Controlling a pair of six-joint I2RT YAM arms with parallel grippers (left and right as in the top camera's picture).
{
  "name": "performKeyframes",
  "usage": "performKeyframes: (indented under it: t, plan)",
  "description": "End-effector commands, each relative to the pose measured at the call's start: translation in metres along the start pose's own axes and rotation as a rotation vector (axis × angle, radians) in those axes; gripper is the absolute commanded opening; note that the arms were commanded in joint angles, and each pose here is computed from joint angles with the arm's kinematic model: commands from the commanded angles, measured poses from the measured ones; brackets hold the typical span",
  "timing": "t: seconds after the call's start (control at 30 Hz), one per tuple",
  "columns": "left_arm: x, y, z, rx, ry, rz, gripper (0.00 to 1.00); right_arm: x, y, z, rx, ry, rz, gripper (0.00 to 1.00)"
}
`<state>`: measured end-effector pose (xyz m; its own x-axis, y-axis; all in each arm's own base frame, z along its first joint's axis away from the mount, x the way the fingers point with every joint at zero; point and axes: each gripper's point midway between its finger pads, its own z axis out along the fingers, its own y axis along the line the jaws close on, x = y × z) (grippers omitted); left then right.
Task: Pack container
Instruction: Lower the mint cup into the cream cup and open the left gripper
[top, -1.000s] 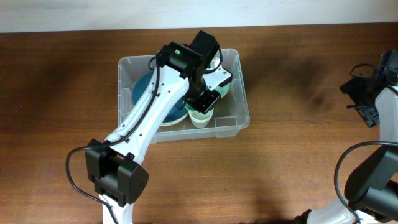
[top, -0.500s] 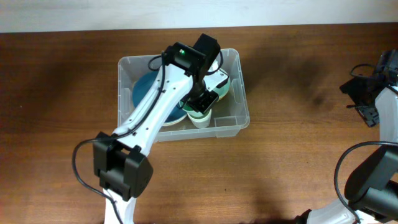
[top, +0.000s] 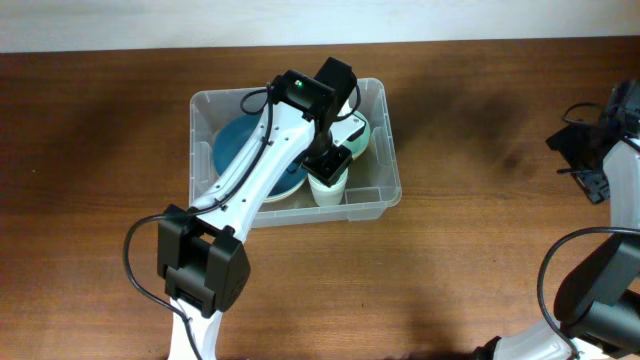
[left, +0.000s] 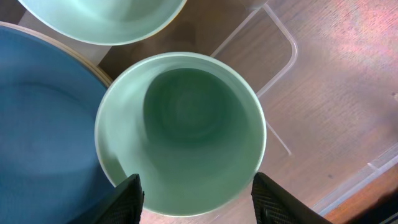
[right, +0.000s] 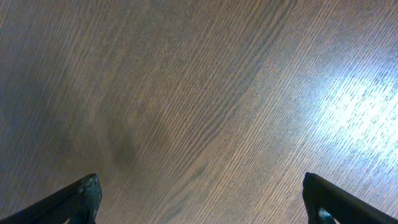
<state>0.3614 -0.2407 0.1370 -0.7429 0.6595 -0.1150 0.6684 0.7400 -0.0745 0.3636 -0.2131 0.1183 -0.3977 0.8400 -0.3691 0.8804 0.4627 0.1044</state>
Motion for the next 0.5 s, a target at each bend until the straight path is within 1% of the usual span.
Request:
performKeyframes:
  t: [0.0, 0.27, 0.4, 0.43, 0.47]
  plan:
    - [-0.002, 0.003, 0.000, -0.013, -0.002, -0.003, 0.59, 0.001, -0.004, 0.003, 0.017, 0.000, 0.009, 0.99]
    - [-0.002, 0.002, -0.006, -0.014, -0.010, -0.006, 0.59, 0.001, -0.004, 0.003, 0.017, 0.000, 0.009, 0.99]
    - [-0.011, 0.002, -0.030, -0.025, -0.066, -0.002, 0.60, 0.001, -0.004, 0.003, 0.017, 0.000, 0.009, 0.99]
    - [-0.016, 0.002, -0.042, -0.030, -0.099, 0.001, 0.61, 0.001, -0.004, 0.003, 0.017, 0.000, 0.009, 0.99]
    - [-0.020, 0.002, -0.050, -0.036, -0.124, -0.002, 0.64, 0.001, -0.004, 0.003, 0.017, 0.000, 0.009, 0.99]
